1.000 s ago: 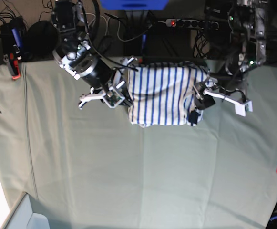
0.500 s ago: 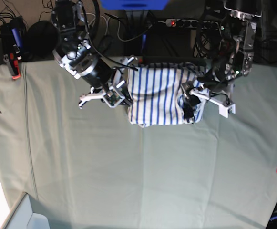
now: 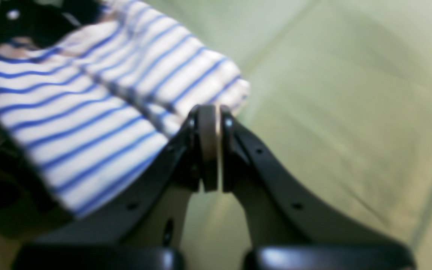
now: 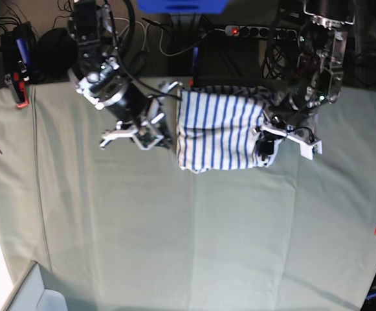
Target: Layout the t-shirt on the table in an organized manner, then fold the t-shirt properly
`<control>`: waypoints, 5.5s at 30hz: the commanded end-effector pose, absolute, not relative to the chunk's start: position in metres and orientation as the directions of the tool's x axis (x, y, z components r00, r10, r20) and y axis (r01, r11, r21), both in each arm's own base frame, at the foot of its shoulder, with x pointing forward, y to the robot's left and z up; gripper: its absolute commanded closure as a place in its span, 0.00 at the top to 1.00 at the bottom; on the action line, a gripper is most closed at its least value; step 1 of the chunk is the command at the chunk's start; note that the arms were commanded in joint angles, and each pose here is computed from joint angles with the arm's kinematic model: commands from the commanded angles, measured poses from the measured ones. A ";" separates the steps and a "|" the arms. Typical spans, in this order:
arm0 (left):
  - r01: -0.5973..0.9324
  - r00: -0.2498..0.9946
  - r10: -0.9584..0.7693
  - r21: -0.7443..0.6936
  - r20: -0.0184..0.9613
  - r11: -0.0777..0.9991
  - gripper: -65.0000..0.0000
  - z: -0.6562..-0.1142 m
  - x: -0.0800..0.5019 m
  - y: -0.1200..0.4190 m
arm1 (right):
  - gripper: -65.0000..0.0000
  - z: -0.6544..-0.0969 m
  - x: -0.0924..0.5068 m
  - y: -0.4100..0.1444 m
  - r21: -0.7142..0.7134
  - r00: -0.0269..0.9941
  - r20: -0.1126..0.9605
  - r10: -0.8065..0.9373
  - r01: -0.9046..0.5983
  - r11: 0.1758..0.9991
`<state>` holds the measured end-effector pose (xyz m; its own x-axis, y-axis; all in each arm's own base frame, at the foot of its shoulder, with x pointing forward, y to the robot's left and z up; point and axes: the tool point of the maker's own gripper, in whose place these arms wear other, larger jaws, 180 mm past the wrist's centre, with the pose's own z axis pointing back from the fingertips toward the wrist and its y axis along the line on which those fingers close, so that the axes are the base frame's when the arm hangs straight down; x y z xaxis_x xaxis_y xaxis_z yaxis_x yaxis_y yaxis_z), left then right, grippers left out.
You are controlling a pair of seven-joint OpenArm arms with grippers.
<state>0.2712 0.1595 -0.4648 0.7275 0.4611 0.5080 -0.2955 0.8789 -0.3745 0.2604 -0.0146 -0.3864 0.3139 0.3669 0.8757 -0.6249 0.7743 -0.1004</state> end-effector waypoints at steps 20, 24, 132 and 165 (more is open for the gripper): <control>0.493 0.655 -0.195 -0.217 0.730 0.843 0.00 -0.397 0.375 0.034 | 0.00 -0.336 0.297 -0.134 -0.251 0.272 0.897 0.349 -0.337 0.908; 0.659 0.533 -0.375 -0.095 0.758 0.746 0.00 -0.383 0.386 -0.011 | 0.00 -0.340 0.291 -0.148 -0.254 0.300 0.889 0.345 -0.305 0.918; -0.425 0.662 0.155 0.198 0.733 0.883 0.49 -0.368 0.118 0.399 | 0.00 -0.340 0.390 0.072 -0.103 0.102 0.961 0.258 -0.733 0.673; -0.552 0.759 0.484 0.034 0.436 0.833 0.21 -0.494 0.021 0.357 | 0.00 -0.346 0.208 -0.101 0.021 0.329 0.936 0.125 -0.406 0.914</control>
<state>0.0232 0.3476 -0.5006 0.7567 0.4982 0.4233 -0.5537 0.8327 0.0098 0.2074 -0.1020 -0.3535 0.3514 0.1432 0.9252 -0.4060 0.9138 0.0128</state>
